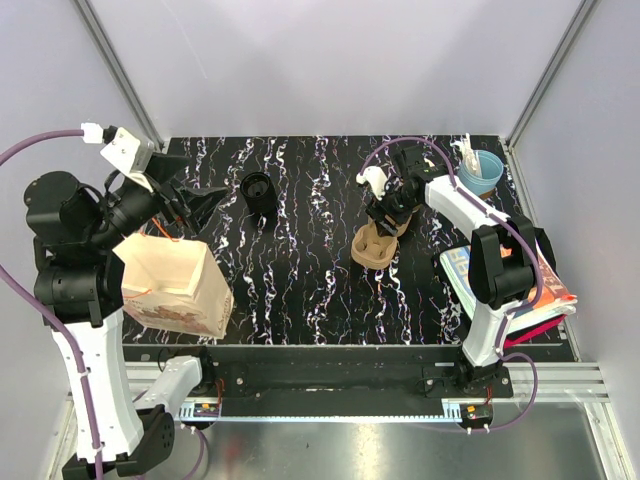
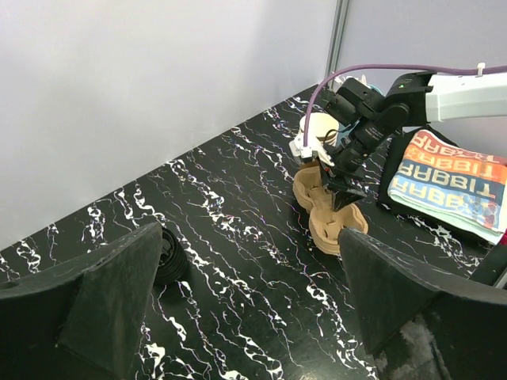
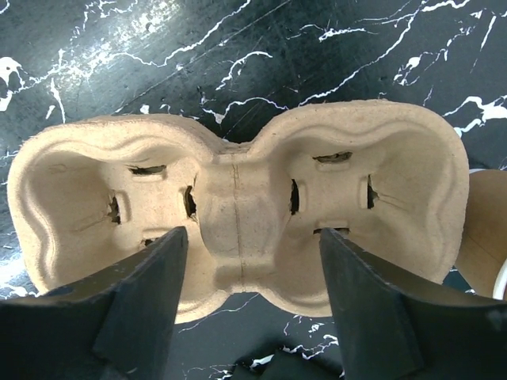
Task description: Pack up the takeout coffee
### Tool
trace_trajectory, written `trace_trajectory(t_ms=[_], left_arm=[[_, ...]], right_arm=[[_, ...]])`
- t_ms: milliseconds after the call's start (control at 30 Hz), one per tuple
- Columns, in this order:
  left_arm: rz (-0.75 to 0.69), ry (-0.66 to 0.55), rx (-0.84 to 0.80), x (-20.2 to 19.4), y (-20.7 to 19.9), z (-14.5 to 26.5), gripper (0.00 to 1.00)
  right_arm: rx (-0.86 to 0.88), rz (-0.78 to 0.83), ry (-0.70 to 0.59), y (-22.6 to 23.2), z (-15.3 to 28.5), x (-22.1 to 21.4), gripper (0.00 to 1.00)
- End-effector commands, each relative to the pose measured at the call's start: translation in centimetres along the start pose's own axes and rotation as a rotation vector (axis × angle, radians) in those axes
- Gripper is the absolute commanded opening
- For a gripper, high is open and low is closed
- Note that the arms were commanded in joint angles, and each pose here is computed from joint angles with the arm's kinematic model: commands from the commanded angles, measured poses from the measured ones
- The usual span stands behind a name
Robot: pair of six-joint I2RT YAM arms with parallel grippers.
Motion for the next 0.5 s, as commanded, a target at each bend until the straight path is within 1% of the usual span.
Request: trace_trajectory(t_ms=[0,67,100,300,433,467], left_arm=[[-0.027,-0.036,-0.028,0.64,-0.34,0.05,0.99],[-0.026,-0.035,-0.027,0.56,-0.24,0.0,0.99],[-0.029,-0.038,-0.025,0.64,-0.33,0.1,0.99],[-0.032,-0.039,-0.027,0.54,-0.28,0.11,0.99],[-0.033,-0.04,-0.029,0.56,-0.3,0.15,0.99],[-0.006,-0.04,-0.032,0.51,-0.39,0.12,0.99]], right_arm=[[0.025,0.022,-0.04,0.09,0.28,1.18,0.7],[0.032,0.02,-0.039,0.21,0.15,1.17,0.69],[0.03,0.021,-0.038,0.12,0.12,1.12,0.67],[0.034,0.016,-0.027,0.14,-0.18,0.83,0.66],[0.034,0.016,-0.021,0.13,-0.4,0.73,0.61],[0.034,0.014,-0.02,0.13,-0.4,0.73,0.58]])
Point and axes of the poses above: each gripper's point midway between its finger pads, its own z axis back along the fingers, its own y axis along the line the jaws close on, x = y × z, the point moved 6 cm from there along z, back along the fingers, and after that the axes turned 3 degrees about z, right-handed, at the moved point
